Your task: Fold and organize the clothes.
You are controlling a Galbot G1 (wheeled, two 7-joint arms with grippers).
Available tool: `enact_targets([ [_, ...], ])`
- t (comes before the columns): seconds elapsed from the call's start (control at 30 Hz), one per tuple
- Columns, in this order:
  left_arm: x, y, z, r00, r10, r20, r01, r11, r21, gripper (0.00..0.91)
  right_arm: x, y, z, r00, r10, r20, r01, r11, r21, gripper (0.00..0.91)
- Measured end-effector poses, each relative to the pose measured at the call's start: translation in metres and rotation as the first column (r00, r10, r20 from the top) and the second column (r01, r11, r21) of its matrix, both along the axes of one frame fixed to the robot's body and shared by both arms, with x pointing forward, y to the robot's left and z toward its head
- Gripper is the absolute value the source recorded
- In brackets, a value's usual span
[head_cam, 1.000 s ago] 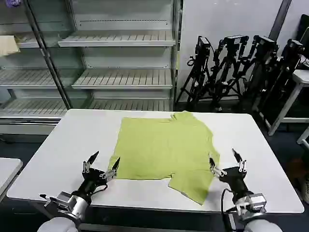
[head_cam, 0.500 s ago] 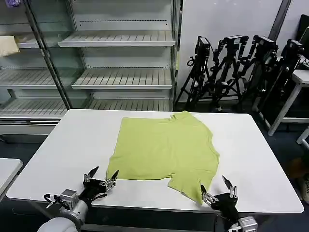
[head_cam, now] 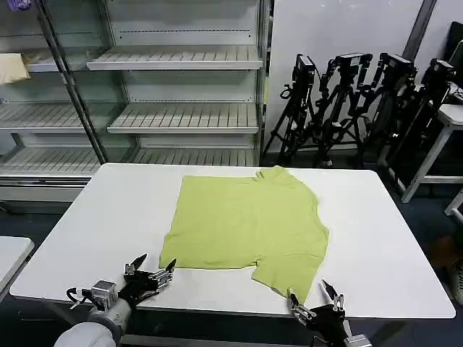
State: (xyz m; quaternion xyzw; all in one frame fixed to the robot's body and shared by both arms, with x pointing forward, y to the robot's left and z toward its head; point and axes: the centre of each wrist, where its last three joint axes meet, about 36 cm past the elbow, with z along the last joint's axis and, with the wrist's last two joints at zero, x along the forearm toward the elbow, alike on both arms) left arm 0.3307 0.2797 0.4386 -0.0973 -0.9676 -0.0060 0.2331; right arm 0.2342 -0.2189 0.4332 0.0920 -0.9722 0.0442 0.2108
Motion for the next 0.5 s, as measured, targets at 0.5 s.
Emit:
enact_targets([
  [0.5,-0.0038,-0.0037,-0.0008,1.000,-0.024,-0.016,0.024,1.000,-0.004,0.010,0.0004,0.0001,0.0024,1.000,0.017,-0.013,-0.017,1.000,0.005,0.000],
])
